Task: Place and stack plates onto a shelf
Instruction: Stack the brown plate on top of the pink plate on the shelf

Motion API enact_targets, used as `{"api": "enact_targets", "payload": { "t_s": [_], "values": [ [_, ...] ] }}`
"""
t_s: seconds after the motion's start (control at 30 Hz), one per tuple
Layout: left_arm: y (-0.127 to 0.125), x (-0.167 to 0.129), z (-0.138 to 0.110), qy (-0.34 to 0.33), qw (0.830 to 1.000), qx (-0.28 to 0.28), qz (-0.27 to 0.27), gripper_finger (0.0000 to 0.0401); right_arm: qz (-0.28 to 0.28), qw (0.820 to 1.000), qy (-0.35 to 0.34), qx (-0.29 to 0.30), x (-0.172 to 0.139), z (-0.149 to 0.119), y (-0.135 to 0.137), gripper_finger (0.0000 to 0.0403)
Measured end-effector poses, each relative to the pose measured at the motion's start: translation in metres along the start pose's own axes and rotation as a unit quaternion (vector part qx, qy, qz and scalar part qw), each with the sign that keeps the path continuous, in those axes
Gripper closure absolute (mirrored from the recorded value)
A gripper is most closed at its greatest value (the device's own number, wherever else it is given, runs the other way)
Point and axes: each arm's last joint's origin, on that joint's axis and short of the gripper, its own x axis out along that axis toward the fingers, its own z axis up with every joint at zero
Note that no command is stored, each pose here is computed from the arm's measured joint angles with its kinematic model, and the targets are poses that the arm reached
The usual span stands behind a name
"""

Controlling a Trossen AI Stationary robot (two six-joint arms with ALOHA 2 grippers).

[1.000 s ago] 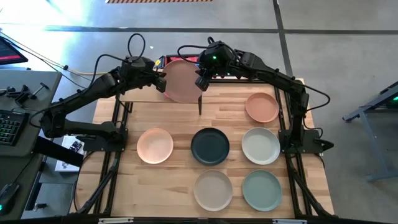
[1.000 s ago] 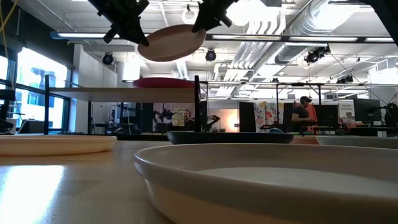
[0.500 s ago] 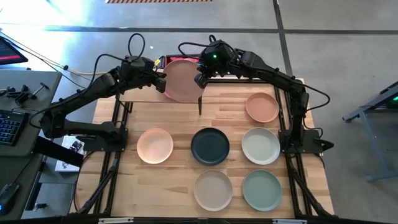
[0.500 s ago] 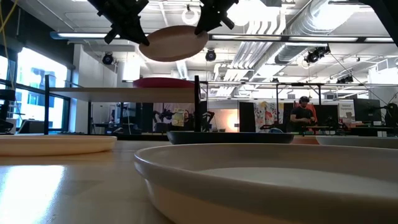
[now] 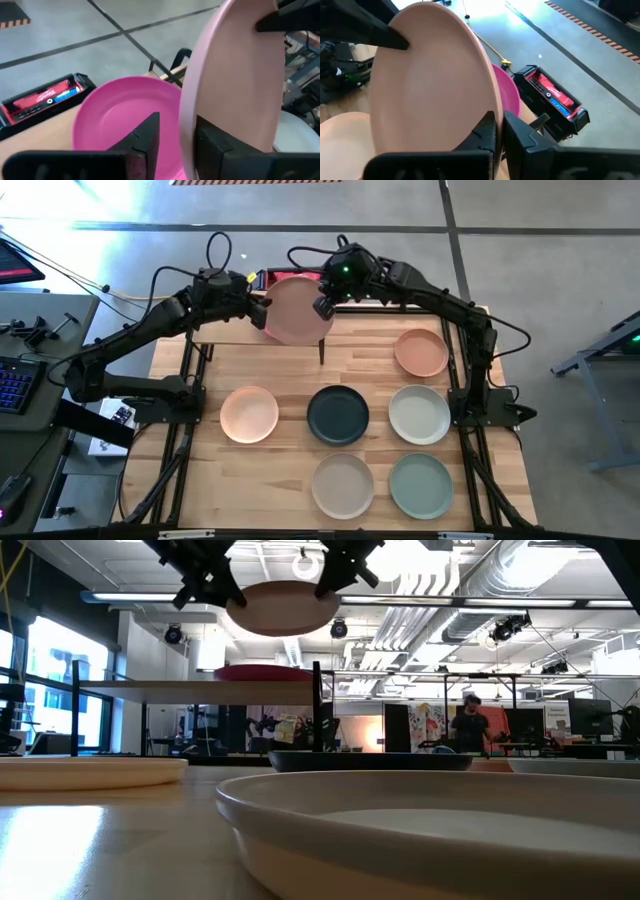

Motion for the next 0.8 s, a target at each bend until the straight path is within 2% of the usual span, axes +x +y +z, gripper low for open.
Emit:
{"api": "enact_targets", "payload": {
  "t_s": [0.37,0.67,0.8],
  "values": [
    [0.007,-0.013,0.019,-0.098,0.995,-0.006,0.005,0.0302,0.003,0.999,0.003,0.032,0.004,0.003,-0.031,0.0402],
    [0.012,-0.014,0.022,-0.109,0.994,-0.007,0.014,0.0302,0.001,0.998,-0.013,0.063,0.007,0.007,-0.065,0.0402],
    [0.012,-0.014,0.022,-0.107,0.994,-0.002,0.008,0.0302,0.009,0.993,-0.04,0.106,0.012,0.012,-0.079,0.0402]
  ]
}}
